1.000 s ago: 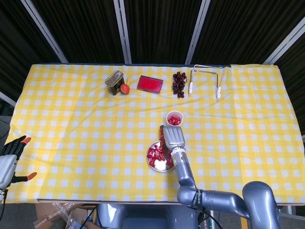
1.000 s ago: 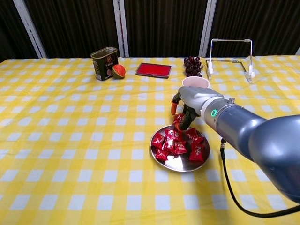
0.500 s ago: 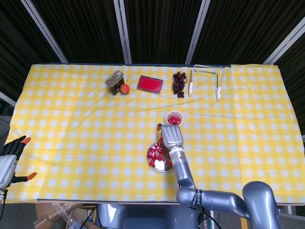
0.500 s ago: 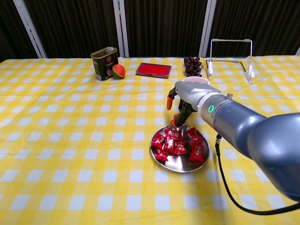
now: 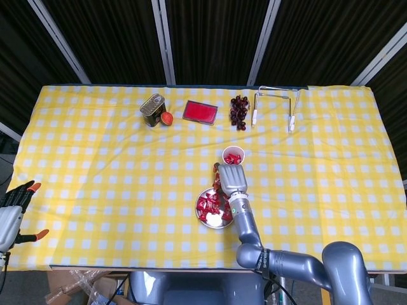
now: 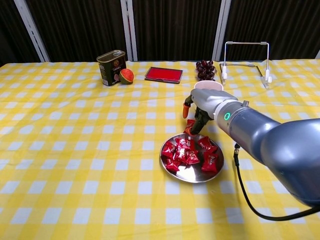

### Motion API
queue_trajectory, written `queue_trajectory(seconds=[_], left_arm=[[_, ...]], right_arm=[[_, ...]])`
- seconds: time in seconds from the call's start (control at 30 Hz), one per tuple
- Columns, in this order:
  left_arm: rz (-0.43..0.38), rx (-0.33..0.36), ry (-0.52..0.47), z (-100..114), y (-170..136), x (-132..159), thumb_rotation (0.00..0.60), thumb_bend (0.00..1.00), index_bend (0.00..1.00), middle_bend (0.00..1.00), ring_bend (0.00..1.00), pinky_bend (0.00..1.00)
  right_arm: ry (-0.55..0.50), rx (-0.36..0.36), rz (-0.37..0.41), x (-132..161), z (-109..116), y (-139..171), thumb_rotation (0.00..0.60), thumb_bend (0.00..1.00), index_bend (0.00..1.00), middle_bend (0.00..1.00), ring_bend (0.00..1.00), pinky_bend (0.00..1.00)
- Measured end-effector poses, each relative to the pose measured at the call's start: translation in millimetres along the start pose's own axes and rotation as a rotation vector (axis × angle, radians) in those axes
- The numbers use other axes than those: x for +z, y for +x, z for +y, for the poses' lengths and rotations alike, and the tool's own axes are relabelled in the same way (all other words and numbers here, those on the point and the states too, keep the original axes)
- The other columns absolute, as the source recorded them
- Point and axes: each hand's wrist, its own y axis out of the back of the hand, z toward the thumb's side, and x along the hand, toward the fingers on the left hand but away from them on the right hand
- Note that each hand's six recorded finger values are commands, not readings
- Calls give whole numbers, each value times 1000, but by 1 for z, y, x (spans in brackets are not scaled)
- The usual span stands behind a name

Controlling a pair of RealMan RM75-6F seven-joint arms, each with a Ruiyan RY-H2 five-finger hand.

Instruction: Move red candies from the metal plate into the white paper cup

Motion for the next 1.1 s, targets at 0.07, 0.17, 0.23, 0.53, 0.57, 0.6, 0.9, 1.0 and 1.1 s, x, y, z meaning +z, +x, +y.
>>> queue_trajectory(seconds=[0.07, 0.17, 0.23, 0.53, 0.57, 0.6, 0.9, 1.0, 1.1], left_arm=[[0, 0, -1, 0, 0, 0, 600, 27, 0, 0, 0, 0], [0, -1, -2, 0, 0, 0, 600, 27, 0, 0, 0, 0], [0, -3, -3, 0, 0, 0, 600, 27, 0, 0, 0, 0], [-1, -3, -4, 0, 0, 0, 600, 27, 0, 0, 0, 0], [-1, -3, -4, 0, 0, 0, 600, 27, 0, 0, 0, 0], [-1, -3, -4, 0, 0, 0, 600, 28, 0, 0, 0, 0], [-2, -2, -5, 0, -1, 1, 600, 27, 0, 0, 0, 0], [-2, -2, -5, 0, -1, 1, 600, 27, 0, 0, 0, 0], [-3, -2, -4, 0, -1, 1, 600, 27, 0, 0, 0, 0]], right_arm=[[0, 2, -4, -1, -1, -1, 600, 371, 407, 868, 908, 1000], [1, 4, -6, -3, -2, -1, 600, 372, 463, 868, 908, 1000], [1, 5, -7, -3, -2, -1, 600, 377, 504, 868, 908, 1000], [-3, 12, -2, -3, -5, 2, 600, 466, 598, 868, 908, 1000], [-4, 12, -1, -3, -5, 3, 600, 469, 601, 868, 908, 1000], [-4, 11, 0, -2, -4, 3, 600, 470, 604, 868, 908, 1000], [-9, 2, 1, -3, 1, 4, 600, 501, 635, 868, 908, 1000], [-8, 3, -1, -4, 1, 4, 600, 521, 647, 868, 908, 1000], [-9, 5, -4, -5, 1, 4, 600, 531, 649, 868, 908, 1000]])
